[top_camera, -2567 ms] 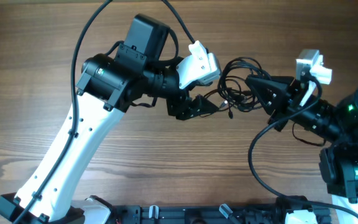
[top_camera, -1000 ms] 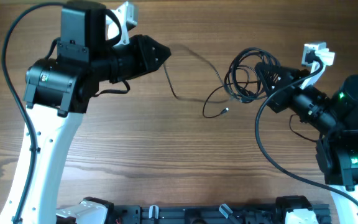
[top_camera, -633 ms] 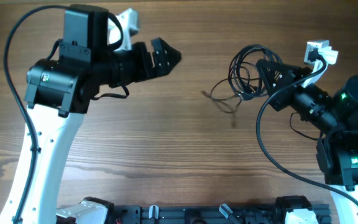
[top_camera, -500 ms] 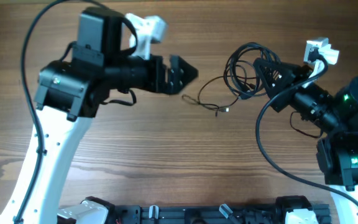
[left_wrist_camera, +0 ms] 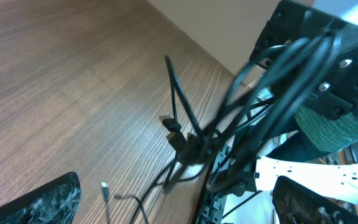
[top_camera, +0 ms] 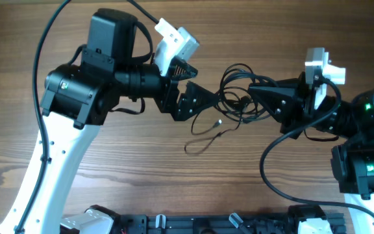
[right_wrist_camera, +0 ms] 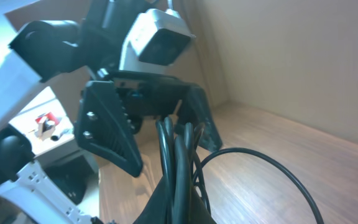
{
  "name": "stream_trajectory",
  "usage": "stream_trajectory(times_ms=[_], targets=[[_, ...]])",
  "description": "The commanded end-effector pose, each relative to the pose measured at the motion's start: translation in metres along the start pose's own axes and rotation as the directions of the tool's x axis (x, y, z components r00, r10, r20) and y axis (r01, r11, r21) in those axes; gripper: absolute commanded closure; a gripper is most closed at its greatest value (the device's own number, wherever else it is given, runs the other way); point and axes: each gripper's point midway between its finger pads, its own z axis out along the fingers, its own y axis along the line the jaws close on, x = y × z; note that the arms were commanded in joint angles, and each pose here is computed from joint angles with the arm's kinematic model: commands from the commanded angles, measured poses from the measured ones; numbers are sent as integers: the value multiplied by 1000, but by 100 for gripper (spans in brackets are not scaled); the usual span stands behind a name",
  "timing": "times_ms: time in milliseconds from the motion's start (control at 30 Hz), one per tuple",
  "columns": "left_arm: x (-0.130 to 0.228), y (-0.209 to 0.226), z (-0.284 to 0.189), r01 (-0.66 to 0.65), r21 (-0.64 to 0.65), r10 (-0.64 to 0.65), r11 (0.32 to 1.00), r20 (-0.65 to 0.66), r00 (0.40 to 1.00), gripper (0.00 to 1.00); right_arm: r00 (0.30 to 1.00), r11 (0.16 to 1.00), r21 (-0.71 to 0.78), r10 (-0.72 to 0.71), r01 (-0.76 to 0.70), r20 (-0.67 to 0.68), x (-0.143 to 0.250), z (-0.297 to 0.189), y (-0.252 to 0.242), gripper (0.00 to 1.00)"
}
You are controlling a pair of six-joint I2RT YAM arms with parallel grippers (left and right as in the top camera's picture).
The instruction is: Untangle cables
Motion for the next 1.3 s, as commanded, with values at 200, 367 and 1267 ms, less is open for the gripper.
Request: stream_trajectory(times_ms=[200, 367, 1267], targets=[[1, -35, 10, -92, 88, 93, 992, -11, 996, 0, 1000, 996, -92, -9, 8, -3, -9, -1, 21, 96], [1, -47, 17, -122, 119, 124, 985, -14, 992, 4, 1000, 994, -108, -22, 22, -2, -10, -1, 24, 96], [2, -51, 25, -134, 131, 138, 982, -23, 990, 96, 995, 989, -113, 91, -95, -35, -4, 4, 11, 27]])
